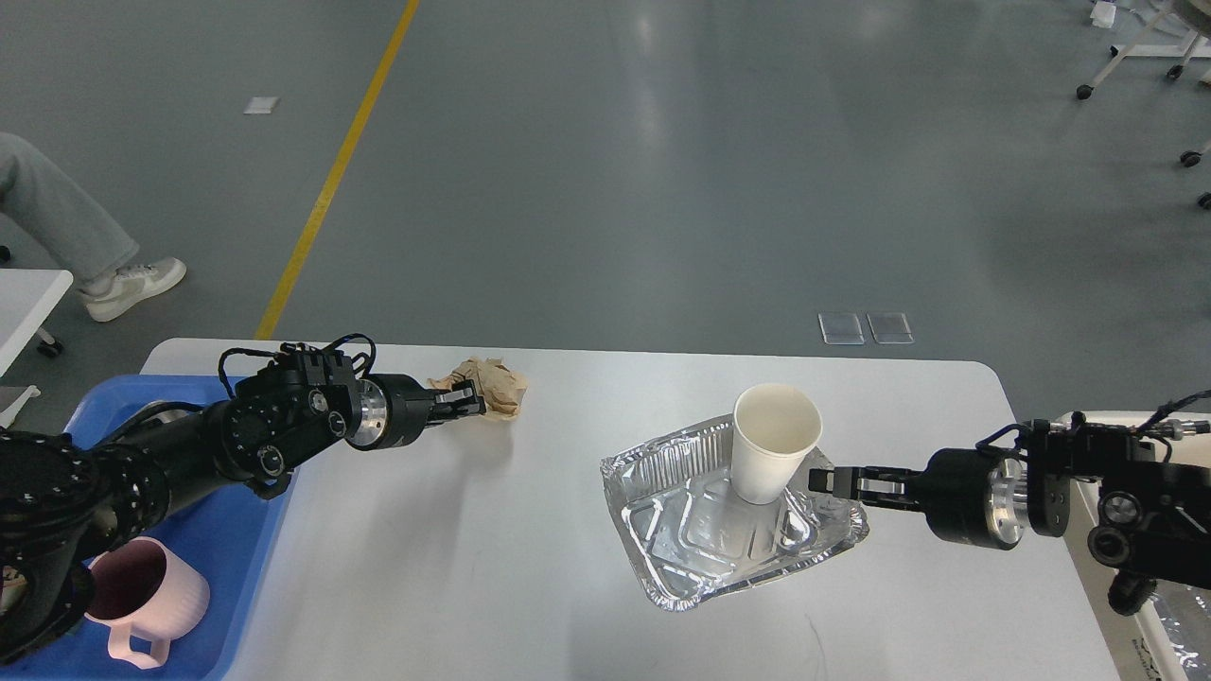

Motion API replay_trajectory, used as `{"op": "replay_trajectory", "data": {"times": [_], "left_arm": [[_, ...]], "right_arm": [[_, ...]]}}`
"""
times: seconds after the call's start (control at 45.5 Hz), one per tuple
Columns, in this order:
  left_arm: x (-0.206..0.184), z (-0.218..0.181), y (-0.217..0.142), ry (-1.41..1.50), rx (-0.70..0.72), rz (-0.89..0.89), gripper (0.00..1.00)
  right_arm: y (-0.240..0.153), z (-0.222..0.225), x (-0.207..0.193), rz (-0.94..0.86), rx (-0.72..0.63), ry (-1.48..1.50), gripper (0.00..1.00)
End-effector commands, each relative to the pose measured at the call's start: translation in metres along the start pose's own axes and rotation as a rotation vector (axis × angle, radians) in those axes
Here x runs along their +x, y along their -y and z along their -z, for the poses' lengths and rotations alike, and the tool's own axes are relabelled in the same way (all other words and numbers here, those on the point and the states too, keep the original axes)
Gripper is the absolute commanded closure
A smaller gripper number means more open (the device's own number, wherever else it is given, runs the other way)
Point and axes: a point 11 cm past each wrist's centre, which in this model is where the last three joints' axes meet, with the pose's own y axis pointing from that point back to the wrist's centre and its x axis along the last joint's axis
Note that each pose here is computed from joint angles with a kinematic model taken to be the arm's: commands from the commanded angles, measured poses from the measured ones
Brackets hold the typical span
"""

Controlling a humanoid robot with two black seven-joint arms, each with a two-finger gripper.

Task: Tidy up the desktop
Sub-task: 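Grasp the paper towel with the left gripper, then lift the paper towel high above the table with the left gripper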

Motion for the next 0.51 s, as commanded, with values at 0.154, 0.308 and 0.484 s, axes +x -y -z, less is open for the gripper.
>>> {"op": "replay_trajectory", "data": {"times": [0.154,0.308,0.484], "left_arm": [[0.048,-0.043,-0.063,0.067,-0.105,0.003,1.0],[0.066,-0.05,-0.091,0.099,-0.1,0.006,1.0],[0.086,-0.062,-0.127,0.123,-0.112,0.015,1.0]], "right_arm": [[0.002,0.001,0.001,-0.001,0.003,-0.001,1.0],[0.002,0.001,0.001,-0.001,0.003,-0.001,1.0],[0.002,0.003,0.005,-0.007,0.005,-0.005,1.0]]}}
